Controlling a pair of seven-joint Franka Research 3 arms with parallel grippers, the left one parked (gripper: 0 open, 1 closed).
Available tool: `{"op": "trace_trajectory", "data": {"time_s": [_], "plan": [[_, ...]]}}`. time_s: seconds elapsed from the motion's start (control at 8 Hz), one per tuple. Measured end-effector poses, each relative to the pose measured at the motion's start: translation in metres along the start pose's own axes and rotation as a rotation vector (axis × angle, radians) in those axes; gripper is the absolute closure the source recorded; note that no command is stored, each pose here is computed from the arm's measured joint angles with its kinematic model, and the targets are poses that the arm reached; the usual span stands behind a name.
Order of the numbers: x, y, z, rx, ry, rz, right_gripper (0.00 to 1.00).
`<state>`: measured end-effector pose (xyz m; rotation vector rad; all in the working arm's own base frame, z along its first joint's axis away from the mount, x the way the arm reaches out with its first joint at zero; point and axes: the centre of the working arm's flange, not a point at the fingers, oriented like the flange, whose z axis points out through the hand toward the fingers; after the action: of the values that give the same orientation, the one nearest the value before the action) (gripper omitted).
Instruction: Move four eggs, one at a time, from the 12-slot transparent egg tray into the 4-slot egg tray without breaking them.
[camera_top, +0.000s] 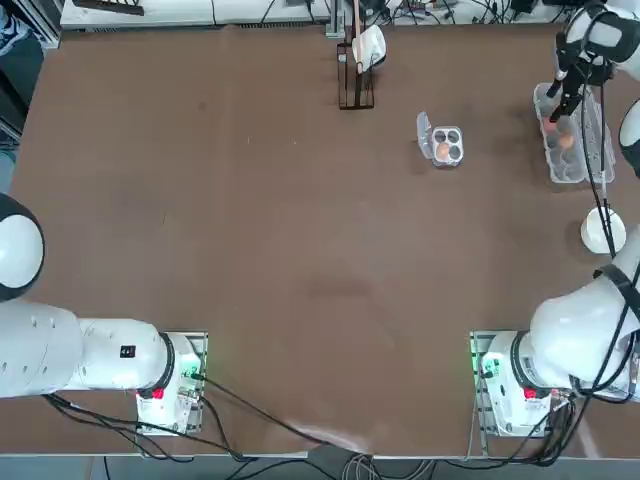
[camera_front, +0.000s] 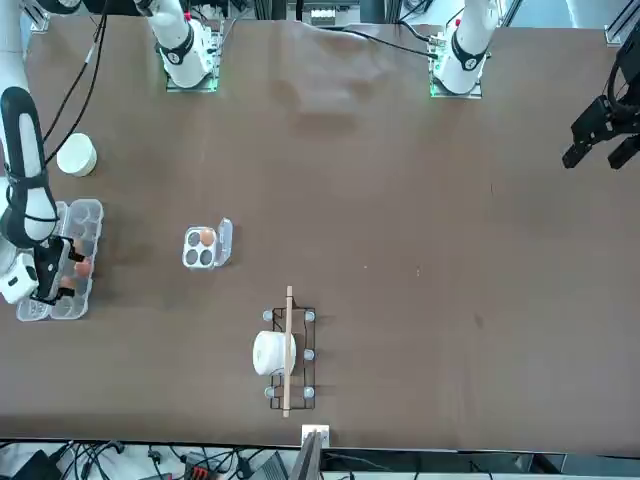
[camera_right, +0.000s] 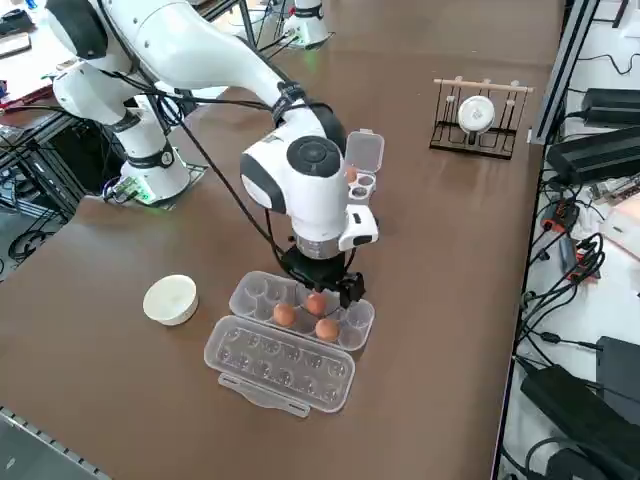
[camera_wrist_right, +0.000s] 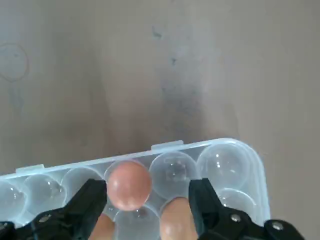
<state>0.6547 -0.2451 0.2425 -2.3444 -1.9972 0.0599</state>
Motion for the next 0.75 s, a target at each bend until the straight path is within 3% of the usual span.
{"op": "trace_trajectory", "data": {"time_s": [0.75], "plan": [[0.003,-0.007,0.027,0.053,0.016,-0.084,0.12]]}}
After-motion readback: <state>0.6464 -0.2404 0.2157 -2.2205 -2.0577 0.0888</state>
